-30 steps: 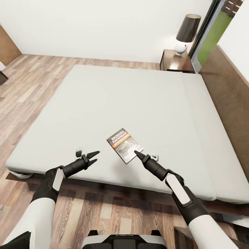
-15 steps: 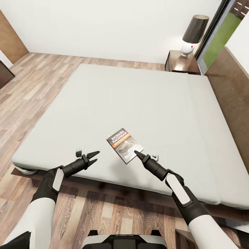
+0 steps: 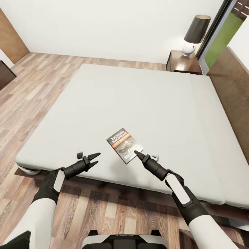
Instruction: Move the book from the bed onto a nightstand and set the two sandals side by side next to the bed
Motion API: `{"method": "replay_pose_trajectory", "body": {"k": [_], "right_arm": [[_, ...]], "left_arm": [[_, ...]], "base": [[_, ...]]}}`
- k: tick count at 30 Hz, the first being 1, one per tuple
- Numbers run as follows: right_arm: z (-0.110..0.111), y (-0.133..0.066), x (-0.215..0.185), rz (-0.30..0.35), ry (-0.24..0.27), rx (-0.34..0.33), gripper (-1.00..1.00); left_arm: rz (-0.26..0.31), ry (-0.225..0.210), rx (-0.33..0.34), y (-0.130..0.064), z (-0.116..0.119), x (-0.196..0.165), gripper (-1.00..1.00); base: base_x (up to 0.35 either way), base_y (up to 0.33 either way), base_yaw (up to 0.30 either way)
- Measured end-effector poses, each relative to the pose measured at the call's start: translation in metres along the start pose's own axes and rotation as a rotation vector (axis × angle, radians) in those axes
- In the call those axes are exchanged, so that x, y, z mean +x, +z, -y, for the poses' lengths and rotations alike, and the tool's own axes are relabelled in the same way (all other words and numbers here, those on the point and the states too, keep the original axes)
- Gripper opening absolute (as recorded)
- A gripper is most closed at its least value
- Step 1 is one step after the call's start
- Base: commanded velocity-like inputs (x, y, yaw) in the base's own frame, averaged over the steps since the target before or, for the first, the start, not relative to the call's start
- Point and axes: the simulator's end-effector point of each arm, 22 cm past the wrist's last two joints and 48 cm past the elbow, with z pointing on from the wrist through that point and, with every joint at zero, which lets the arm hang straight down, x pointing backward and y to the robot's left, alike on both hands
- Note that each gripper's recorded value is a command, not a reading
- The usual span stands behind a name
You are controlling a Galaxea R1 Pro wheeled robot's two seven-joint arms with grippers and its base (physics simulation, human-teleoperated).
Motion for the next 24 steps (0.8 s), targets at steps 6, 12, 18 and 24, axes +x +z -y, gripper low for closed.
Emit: {"method": "replay_pose_trajectory", "body": {"k": [6, 12, 18, 24], "right_arm": [[0.0000, 0.0001, -0.0001, 0.000, 0.000, 0.000, -1.00], [0.0016, 0.0002, 0.0006, -0.001, 0.000, 0.003, -1.00], [0.0022, 0.0003, 0.0007, -0.001, 0.001, 0.004, -1.00], [0.0023, 0.0002, 0.0007, -0.001, 0.000, 0.004, -1.00]], "left_arm": [[-0.001, -0.003, -0.001, 0.0002, -0.0008, 0.0008, 1.00], [-0.002, -0.004, -0.002, 0.0003, -0.0020, 0.0012, 1.00], [-0.002, -0.005, -0.003, 0.0003, -0.0026, 0.0014, 1.00], [-0.002, -0.004, -0.002, 0.0003, -0.0025, 0.0014, 1.00]], "base": [[0.000, 0.000, 0.001], [0.000, 0.000, 0.176], [0.000, 0.000, 0.273], [0.000, 0.154, 0.237]]}}
